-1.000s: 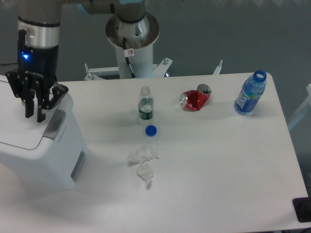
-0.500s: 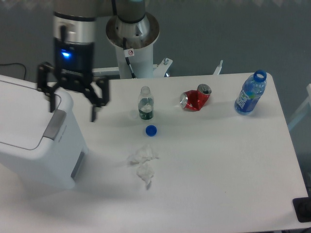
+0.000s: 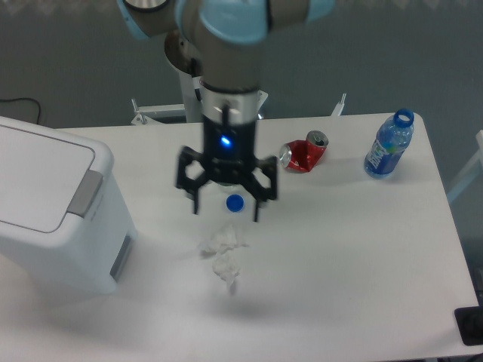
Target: Close the trash can
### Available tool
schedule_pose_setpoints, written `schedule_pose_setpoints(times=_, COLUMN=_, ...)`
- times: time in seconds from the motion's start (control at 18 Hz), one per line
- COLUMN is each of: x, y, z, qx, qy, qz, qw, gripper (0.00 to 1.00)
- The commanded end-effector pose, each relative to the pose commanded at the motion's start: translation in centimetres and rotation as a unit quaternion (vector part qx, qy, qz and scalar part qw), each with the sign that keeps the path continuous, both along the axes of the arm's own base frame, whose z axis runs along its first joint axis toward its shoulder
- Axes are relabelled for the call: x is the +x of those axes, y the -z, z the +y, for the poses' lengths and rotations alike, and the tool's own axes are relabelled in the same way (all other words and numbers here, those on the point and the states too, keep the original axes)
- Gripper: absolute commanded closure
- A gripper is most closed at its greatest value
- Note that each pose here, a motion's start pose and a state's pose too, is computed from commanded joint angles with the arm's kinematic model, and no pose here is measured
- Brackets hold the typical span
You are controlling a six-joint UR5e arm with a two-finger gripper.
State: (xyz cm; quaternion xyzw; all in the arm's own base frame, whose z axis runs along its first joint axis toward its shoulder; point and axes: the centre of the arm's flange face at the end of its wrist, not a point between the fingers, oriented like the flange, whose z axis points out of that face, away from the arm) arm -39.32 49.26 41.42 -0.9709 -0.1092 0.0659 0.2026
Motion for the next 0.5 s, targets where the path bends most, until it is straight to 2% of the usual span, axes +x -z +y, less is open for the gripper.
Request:
schedule_pose_setpoints(times=0.22, x=-3.4, y=4.2, z=-1.2, qx=-0.074, qy=0.03, qz=0.025, qw=0.9965, gripper=0.0)
schedule_pose_setpoints(times=0.39, x=-5.4, y=6.0, z=-2.2, qx=-0.104, qy=0.048, qz=0.034, qw=0.9928, gripper=0.0)
schedule_pose_setpoints(times=0.5, x=-6.9, y=7.5, z=-2.9, qx=-0.119, qy=0.084, qz=0.037, qw=0.9886, gripper=0.0)
